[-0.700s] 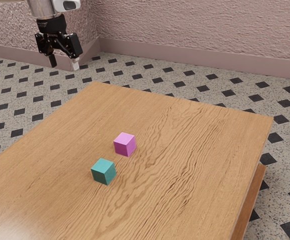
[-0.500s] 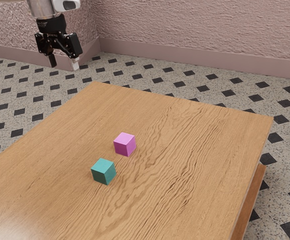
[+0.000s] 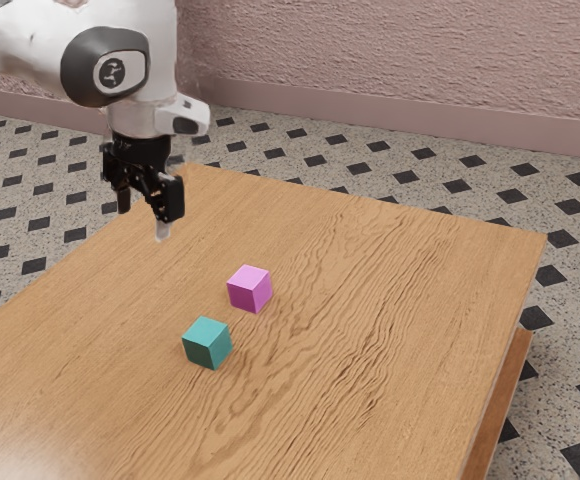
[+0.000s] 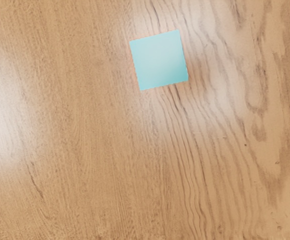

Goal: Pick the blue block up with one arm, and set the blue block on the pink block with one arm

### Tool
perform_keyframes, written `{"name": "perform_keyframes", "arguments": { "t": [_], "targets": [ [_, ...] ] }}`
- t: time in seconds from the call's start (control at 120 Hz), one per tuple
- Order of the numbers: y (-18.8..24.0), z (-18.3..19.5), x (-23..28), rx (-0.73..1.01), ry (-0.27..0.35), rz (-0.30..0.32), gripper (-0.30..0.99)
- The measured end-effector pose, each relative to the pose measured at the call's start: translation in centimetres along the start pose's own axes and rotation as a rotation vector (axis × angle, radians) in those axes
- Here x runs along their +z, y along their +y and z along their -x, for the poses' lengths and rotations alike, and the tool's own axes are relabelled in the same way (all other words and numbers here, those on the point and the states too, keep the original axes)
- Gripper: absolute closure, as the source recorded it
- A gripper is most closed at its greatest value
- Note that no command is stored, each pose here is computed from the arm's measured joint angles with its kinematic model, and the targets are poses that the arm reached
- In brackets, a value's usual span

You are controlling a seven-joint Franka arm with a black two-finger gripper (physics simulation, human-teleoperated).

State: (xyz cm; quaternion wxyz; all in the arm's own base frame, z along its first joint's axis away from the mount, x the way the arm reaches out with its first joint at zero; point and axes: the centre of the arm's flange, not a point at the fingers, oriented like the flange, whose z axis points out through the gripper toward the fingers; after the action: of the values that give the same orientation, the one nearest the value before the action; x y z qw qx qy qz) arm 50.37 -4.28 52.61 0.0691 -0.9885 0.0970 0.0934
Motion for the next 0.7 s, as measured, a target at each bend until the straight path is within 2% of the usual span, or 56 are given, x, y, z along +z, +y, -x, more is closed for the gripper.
{"name": "perform_keyframes", "arguments": {
  "t": [0.225, 0.308, 0.5, 0.583, 0.7],
  "targets": [
    [0.0, -6.2, 11.0, -0.016, 0.028, 0.110, 0.00],
    [-0.3, -7.7, 13.4, -0.034, 0.042, 0.134, 0.00],
    [2.0, -3.5, 18.2, -0.056, 0.076, 0.132, 0.00],
    [3.1, -3.7, 18.9, -0.049, 0.112, 0.134, 0.00],
    [3.3, -6.1, 18.7, -0.042, 0.167, 0.138, 0.00]
  ]
}}
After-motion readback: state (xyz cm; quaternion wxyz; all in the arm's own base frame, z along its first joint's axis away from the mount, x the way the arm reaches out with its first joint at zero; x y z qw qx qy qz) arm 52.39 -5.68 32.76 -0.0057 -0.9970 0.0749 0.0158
